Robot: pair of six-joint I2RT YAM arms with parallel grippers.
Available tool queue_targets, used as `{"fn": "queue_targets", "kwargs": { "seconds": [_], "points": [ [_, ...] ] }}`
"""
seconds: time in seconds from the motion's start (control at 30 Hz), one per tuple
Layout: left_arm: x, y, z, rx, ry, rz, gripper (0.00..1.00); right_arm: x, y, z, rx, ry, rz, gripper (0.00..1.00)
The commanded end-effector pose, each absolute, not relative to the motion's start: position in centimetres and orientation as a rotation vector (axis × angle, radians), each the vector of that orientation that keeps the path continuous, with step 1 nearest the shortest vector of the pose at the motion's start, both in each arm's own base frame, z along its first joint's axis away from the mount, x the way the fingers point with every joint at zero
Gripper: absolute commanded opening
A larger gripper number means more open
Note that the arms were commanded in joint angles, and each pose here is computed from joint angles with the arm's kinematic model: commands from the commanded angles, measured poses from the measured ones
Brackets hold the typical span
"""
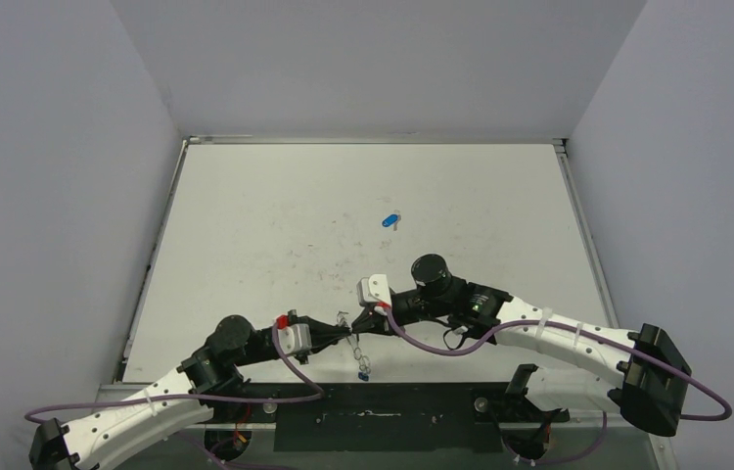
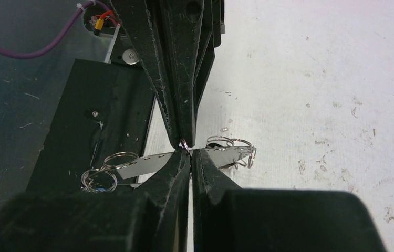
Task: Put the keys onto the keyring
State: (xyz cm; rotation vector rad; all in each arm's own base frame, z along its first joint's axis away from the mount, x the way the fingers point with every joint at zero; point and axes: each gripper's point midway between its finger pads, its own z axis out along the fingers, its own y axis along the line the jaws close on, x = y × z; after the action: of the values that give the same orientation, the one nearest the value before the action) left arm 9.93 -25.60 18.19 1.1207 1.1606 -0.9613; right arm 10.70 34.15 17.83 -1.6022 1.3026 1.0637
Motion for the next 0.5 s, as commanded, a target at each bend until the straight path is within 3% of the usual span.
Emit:
{"fn": "queue_targets", "kwargs": {
  "seconds": [0.0, 0.03, 0.2, 0.47],
  "points": [
    [10.5, -25.3, 21.7, 1.045, 1.094, -0.934, 0.0, 10.1, 34.6, 20.6, -1.592, 1.205, 1.098, 0.0],
    [10.8, -25.1, 21.6, 1.039, 1.112, -0.918, 0.0, 10.2, 34.5, 20.5, -1.596, 1.24, 1.088, 0.0],
    [11.4, -24.1, 21.7, 1.021, 1.154, -0.857, 0.19, 11.2, 33.9, 20.3, -1.593, 1.426, 1.022, 0.0],
    [11.9, -23.3, 21.9, 1.049, 1.217, -0.786, 0.22, 12.8, 33.6, 20.1, -1.599, 1.715, 0.789, 0.0]
  ]
}}
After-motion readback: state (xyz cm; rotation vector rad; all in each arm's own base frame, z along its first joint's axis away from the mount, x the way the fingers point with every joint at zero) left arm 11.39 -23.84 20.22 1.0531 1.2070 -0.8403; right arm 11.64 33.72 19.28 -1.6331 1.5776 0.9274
